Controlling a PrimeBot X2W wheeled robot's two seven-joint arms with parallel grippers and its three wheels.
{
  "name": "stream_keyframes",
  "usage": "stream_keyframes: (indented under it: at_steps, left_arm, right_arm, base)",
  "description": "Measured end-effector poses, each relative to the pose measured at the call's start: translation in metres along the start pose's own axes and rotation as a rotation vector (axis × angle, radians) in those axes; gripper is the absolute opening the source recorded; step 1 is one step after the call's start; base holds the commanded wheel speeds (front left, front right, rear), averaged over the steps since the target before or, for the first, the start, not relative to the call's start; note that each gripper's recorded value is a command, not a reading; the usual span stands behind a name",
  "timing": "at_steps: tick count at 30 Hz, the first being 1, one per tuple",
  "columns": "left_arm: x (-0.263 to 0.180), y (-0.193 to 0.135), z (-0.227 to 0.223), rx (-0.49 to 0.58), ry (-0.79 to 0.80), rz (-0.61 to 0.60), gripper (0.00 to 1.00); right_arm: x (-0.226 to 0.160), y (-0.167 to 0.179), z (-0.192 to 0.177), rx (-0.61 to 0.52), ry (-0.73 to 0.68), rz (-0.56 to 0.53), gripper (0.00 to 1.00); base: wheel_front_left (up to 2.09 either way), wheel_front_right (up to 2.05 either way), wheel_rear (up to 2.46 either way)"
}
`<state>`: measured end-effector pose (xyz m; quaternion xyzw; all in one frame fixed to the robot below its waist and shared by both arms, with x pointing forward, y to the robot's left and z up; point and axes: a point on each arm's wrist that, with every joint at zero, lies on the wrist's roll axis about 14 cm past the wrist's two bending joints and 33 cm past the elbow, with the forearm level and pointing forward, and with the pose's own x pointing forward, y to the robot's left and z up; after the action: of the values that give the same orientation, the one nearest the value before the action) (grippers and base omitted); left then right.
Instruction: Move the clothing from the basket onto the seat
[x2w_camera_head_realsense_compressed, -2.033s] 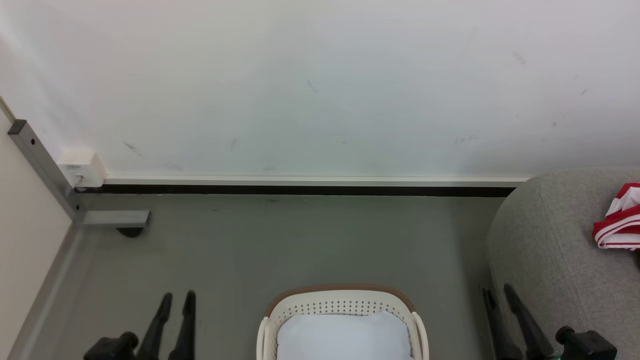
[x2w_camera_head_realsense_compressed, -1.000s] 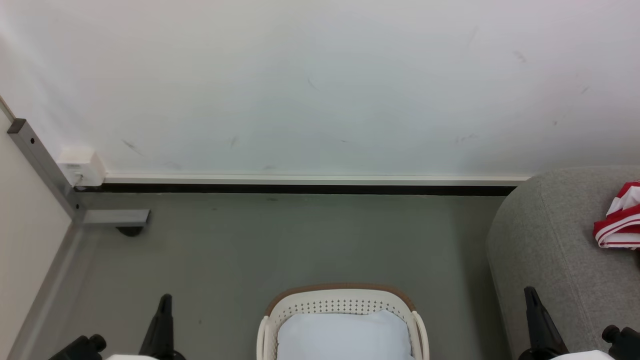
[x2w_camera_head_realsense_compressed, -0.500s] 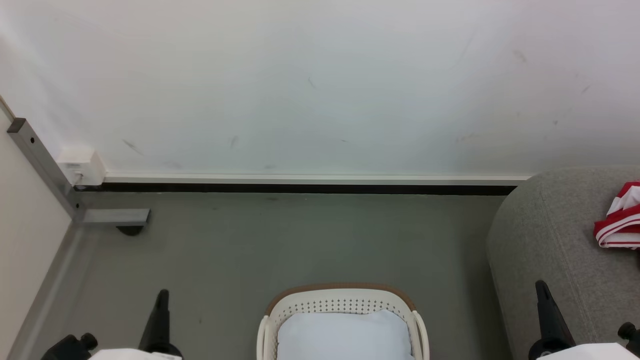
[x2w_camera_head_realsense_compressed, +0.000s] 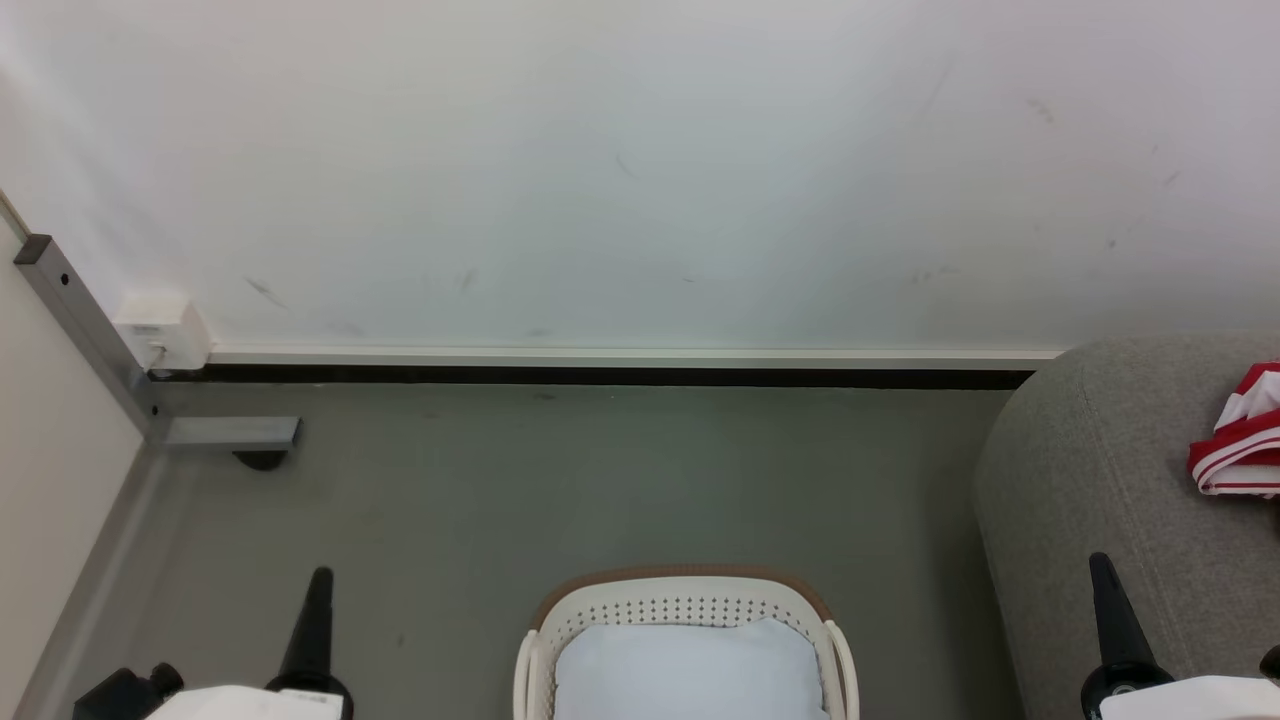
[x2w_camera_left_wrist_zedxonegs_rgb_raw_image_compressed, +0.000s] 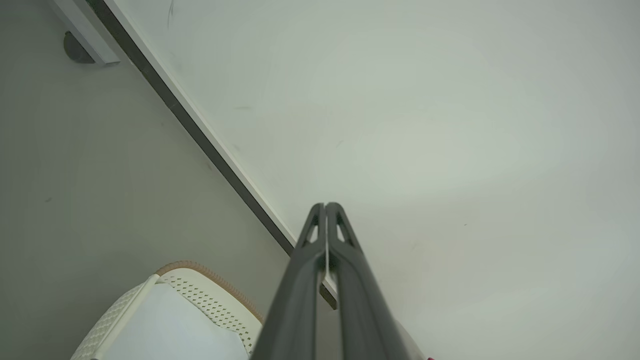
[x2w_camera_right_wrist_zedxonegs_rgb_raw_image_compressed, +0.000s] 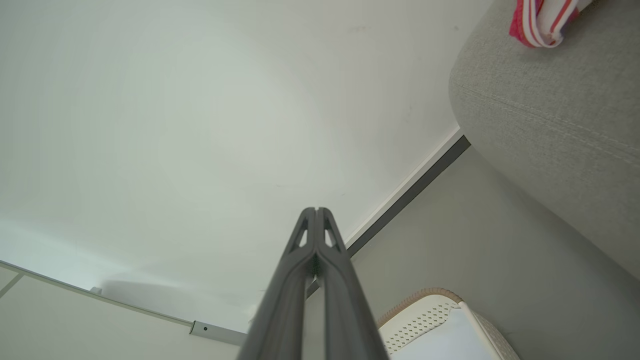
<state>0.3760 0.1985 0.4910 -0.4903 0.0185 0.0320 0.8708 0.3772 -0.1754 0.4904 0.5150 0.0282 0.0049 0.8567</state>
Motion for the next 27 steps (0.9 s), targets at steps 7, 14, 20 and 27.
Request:
stream_keyframes:
  at_steps: [7,14,20,27]
  left_arm:
    - [0.002,-0.002,0.001,-0.071,0.003,-0.003,0.0]
    - [0.003,-0.003,0.002,-0.137,0.005,-0.005,0.0]
    - [0.005,-0.005,0.004,-0.193,0.006,-0.013,0.0]
    - [0.006,-0.006,0.004,-0.256,0.01,-0.016,0.0]
  right_arm:
    - [0.002,0.0,0.005,0.066,-0.01,-0.001,0.0]
    - [0.003,0.0,0.008,0.126,-0.015,-0.003,0.0]
    - [0.004,-0.001,0.01,0.174,-0.016,-0.004,0.0]
    - [0.005,0.0,0.014,0.224,-0.023,0.0,0.0]
  base:
    - [0.0,0.0,0.0]
    - [0.0,0.0,0.0]
    - [0.0,0.0,0.0]
    - [0.0,0.0,0.0]
